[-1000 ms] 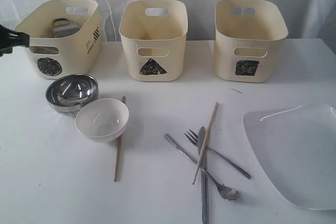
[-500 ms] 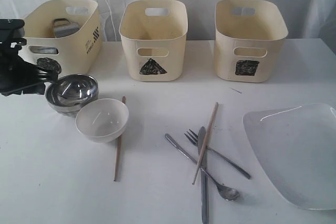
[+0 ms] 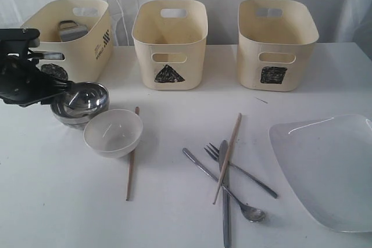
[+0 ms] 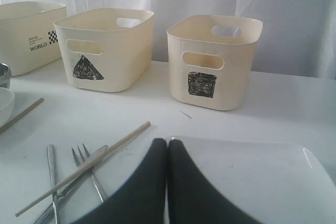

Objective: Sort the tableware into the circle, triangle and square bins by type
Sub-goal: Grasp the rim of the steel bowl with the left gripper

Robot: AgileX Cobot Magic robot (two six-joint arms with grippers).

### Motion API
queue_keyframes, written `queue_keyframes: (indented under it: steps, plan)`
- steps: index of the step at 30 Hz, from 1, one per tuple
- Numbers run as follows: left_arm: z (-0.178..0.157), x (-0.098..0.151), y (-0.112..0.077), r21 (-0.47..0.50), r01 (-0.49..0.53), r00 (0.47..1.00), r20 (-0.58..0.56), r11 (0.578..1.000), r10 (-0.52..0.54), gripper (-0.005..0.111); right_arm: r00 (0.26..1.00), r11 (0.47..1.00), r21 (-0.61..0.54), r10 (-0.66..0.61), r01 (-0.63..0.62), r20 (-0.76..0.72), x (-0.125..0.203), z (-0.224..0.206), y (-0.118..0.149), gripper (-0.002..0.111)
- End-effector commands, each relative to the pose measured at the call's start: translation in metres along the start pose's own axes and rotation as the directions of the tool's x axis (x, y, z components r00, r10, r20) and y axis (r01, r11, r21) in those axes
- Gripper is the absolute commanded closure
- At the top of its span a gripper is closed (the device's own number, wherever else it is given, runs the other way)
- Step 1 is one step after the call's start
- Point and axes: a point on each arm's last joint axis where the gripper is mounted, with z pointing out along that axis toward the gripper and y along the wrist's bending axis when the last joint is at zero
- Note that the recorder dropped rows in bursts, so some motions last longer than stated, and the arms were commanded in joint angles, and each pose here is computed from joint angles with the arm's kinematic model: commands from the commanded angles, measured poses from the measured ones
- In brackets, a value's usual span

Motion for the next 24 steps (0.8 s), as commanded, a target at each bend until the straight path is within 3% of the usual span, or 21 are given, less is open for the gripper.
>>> queue_keyframes:
  steps: [1,11,21,24]
  plan:
    - [0.013,-0.002,0.0,0.009,0.01,0.999,0.032,1.0,-0.01,0.053,1.0,1.0,0.002,0.007,-0.007,0.009,0.001,0.0,0.0,0.108]
    - [0.048,-0.005,0.0,-0.001,0.01,1.0,-0.028,1.0,-0.01,0.053,1.0,1.0,0.002,0.007,-0.007,0.009,0.001,0.0,0.0,0.108]
    - [0.075,0.009,0.015,-0.033,0.037,0.994,-0.106,0.999,-0.04,0.054,1.0,1.0,0.002,0.007,-0.007,0.009,0.001,0.0,0.0,0.108]
    - [0.079,0.011,0.015,-0.032,0.034,0.993,-0.112,0.999,-0.038,0.064,1.0,1.0,0.002,0.007,-0.007,0.009,0.001,0.0,0.0,0.108]
